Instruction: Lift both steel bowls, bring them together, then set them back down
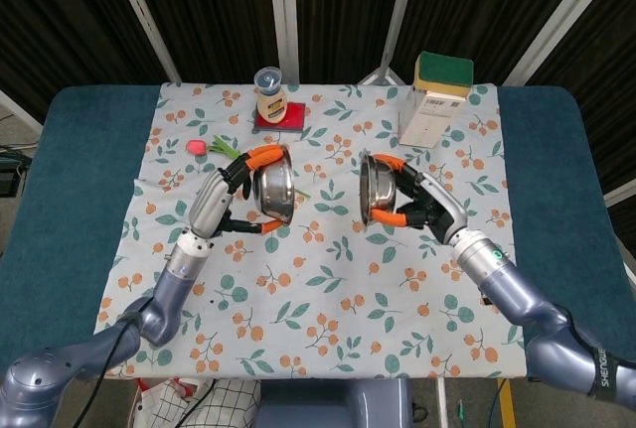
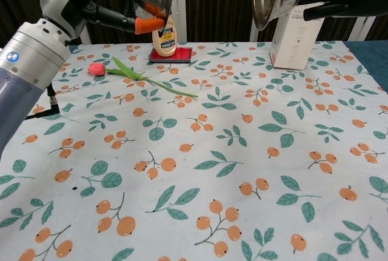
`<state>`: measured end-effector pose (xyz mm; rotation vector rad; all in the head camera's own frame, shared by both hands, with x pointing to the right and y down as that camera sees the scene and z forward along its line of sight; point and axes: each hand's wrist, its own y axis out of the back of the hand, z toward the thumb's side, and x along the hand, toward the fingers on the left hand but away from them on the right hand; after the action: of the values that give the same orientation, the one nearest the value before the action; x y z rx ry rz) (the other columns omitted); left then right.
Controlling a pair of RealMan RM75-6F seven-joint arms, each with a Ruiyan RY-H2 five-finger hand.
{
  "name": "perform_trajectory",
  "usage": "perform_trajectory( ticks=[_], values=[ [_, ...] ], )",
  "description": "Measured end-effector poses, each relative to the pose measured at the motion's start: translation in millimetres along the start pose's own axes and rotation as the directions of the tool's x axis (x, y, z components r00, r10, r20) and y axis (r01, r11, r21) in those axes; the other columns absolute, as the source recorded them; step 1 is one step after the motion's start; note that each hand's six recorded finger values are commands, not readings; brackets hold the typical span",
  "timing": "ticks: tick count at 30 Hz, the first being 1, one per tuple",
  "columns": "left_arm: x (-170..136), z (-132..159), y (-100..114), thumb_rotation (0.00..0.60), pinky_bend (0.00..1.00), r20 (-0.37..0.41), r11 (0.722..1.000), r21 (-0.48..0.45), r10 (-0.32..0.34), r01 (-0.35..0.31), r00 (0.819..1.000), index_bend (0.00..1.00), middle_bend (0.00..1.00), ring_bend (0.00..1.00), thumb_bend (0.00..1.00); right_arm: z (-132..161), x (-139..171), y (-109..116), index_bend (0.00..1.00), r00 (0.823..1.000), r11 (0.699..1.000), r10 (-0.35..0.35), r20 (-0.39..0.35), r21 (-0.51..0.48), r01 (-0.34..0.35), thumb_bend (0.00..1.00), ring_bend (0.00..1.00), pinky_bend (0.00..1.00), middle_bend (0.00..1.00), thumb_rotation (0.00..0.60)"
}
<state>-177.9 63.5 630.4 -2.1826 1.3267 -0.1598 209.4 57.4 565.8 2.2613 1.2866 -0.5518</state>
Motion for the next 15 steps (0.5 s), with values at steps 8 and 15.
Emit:
perform_trajectory(
  ticks=[8, 15],
  values=[
    [5.8, 1.7, -20.0, 0.6, 0.69, -0.008, 0.999, -0.027, -0.02, 0.02, 1.0, 0.38, 0.65, 0.51, 0.34, -2.5, -3.9, -21.0, 0.94, 1.0, 1.0, 0.029, -0.006, 0.009, -0.029, 0.61, 1.0, 1.0, 0.9, 0.6],
    [11.5, 2.1, -42.3, 0.6, 0.69, -0.016, 0.998, -0.028, -0.059, 0.059, 0.998, 0.38, 0.65, 0.51, 0.34, -5.2, -7.7, -39.0, 0.94, 0.999, 0.999, 0.045, -0.007, 0.031, -0.044, 0.61, 1.0, 1.0, 0.9, 0.6]
  ],
)
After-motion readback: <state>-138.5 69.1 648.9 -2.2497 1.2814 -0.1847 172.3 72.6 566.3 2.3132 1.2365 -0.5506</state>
